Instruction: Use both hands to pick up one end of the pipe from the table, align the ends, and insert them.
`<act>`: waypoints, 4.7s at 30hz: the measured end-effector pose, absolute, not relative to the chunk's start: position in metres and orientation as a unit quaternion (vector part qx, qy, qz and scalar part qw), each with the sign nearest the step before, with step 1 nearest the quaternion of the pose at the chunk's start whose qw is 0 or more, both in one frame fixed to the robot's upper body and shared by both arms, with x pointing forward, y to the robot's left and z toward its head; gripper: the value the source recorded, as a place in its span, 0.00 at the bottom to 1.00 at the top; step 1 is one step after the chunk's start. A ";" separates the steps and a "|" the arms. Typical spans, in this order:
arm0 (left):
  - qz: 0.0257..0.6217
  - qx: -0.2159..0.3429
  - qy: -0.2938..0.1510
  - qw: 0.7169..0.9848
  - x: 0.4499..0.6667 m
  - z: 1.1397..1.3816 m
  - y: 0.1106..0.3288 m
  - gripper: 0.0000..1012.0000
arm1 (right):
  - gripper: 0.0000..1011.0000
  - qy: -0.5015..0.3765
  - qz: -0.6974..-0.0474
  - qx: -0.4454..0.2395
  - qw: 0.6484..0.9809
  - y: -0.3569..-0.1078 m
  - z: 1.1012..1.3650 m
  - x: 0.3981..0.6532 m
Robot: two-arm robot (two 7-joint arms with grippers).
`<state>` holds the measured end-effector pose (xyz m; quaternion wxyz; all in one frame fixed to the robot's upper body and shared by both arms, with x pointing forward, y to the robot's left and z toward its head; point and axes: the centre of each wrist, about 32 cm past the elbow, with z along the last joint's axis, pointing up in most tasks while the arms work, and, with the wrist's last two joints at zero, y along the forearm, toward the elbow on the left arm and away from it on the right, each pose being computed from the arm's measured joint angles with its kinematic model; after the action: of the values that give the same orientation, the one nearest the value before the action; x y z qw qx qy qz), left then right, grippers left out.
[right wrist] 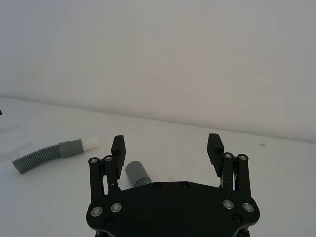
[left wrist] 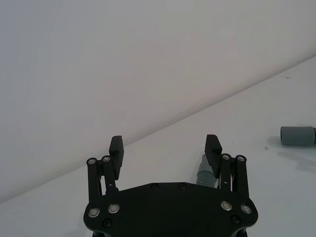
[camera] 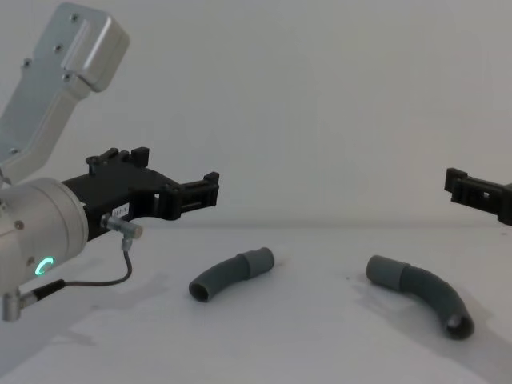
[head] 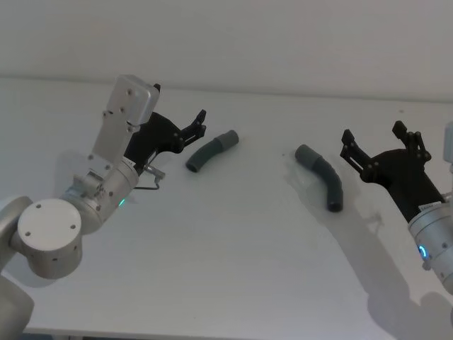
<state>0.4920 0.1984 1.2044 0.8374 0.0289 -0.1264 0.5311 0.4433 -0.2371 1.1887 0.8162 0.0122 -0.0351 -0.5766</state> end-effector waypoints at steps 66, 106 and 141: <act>0.529 0.032 -0.126 0.839 0.493 1.205 0.199 0.99 | 0.99 -0.035 -0.577 0.012 0.816 -0.237 1.189 0.443; 0.381 0.206 -0.050 0.900 0.546 1.268 0.211 0.99 | 0.99 -0.035 -0.577 0.012 0.816 -0.237 1.189 0.443; 0.352 0.241 -0.005 0.904 0.594 1.242 0.205 0.99 | 0.99 -0.035 -0.577 0.012 0.816 -0.237 1.189 0.443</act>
<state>0.5942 0.2053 1.2418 0.9044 0.2408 -0.0051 0.3521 0.4433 -0.2371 1.1887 0.8162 0.0122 -0.0351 -0.5766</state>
